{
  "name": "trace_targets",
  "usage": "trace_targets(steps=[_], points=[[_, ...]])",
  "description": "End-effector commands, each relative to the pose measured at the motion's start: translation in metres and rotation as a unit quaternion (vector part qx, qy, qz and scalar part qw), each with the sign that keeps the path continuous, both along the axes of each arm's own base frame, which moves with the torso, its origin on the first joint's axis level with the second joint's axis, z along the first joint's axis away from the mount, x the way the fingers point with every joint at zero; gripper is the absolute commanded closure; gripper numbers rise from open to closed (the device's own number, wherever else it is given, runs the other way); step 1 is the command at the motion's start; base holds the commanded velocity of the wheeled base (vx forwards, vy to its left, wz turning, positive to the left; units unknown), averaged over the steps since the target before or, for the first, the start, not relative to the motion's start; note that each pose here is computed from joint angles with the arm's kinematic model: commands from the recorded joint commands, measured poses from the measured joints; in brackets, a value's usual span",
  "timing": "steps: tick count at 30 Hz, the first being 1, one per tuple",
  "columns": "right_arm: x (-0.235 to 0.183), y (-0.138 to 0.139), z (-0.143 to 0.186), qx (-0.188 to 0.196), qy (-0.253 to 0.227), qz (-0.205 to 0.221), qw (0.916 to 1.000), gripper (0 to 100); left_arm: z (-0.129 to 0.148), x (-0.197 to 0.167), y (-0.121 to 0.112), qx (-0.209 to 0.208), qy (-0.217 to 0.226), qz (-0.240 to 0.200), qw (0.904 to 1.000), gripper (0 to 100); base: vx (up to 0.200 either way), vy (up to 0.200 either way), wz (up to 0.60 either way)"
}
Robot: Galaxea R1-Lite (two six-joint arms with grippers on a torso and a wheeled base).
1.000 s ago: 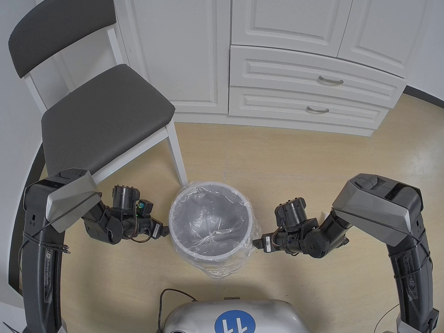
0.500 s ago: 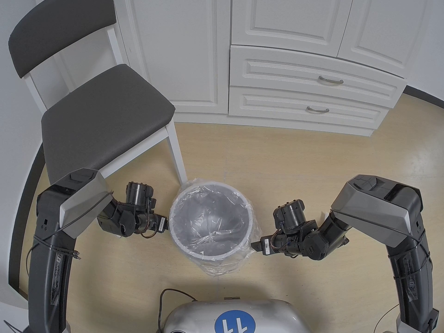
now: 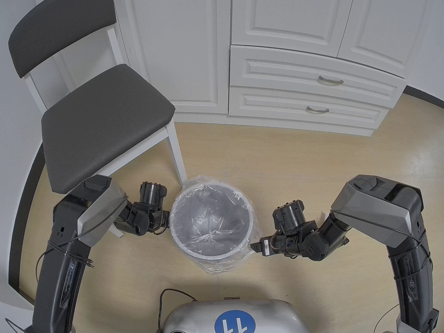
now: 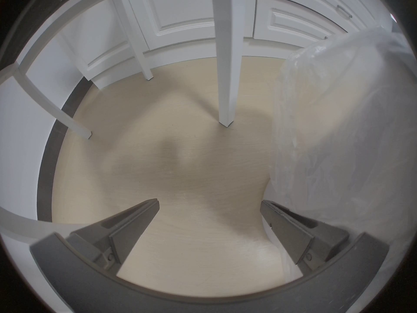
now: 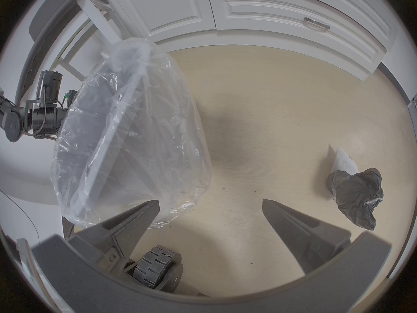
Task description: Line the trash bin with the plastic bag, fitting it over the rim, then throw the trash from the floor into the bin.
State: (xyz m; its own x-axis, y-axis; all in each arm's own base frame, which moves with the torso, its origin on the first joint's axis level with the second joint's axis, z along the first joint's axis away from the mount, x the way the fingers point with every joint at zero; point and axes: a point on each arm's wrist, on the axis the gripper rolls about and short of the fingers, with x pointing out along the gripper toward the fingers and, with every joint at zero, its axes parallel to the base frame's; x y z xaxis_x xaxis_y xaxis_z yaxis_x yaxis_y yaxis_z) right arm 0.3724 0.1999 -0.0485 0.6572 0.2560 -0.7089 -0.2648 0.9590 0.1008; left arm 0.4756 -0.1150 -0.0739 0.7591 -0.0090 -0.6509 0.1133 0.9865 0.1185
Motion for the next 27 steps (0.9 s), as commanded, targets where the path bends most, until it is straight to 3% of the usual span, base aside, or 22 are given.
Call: trace_targets(steps=[1, 4, 8, 13, 18, 22, 27], points=[[-0.001, 0.000, 0.000, -0.001, 0.001, 0.000, 1.0000, 0, -0.006, -0.001, -0.007, -0.003, 0.002, 0.002, 1.0000, 0, 0.000, 0.000, 0.00], [0.001, -0.002, 0.001, -0.008, -0.005, -0.001, 1.0000, 0, -0.003, -0.005, -0.001, 0.005, 0.010, 0.006, 0.9999, 0, 0.000, 0.000, 0.00], [0.000, -0.005, 0.013, -0.027, -0.033, -0.008, 0.9990, 0, 0.024, -0.018, 0.006, 0.000, 0.015, -0.008, 0.9999, 0, 0.000, 0.000, 0.00], [-0.010, -0.012, 0.045, -0.039, -0.104, 0.012, 0.9937, 0, 0.056, -0.041, 0.024, 0.019, 0.020, -0.063, 0.9976, 0, 0.000, 0.000, 0.00], [-0.023, -0.020, 0.069, -0.043, -0.154, 0.030, 0.9867, 0, 0.083, -0.069, 0.048, 0.045, 0.026, -0.135, 0.9895, 0, 0.000, 0.000, 0.00], [-0.028, -0.021, 0.078, -0.045, -0.171, 0.040, 0.9834, 0, 0.098, -0.082, 0.051, 0.055, 0.018, -0.160, 0.9854, 0, 0.000, 0.000, 0.00], [-0.024, -0.006, 0.077, -0.016, -0.209, 0.047, 0.9766, 0, 0.117, -0.095, 0.044, 0.053, 0.004, -0.173, 0.9834, 0, 0.000, 0.000, 0.00]])
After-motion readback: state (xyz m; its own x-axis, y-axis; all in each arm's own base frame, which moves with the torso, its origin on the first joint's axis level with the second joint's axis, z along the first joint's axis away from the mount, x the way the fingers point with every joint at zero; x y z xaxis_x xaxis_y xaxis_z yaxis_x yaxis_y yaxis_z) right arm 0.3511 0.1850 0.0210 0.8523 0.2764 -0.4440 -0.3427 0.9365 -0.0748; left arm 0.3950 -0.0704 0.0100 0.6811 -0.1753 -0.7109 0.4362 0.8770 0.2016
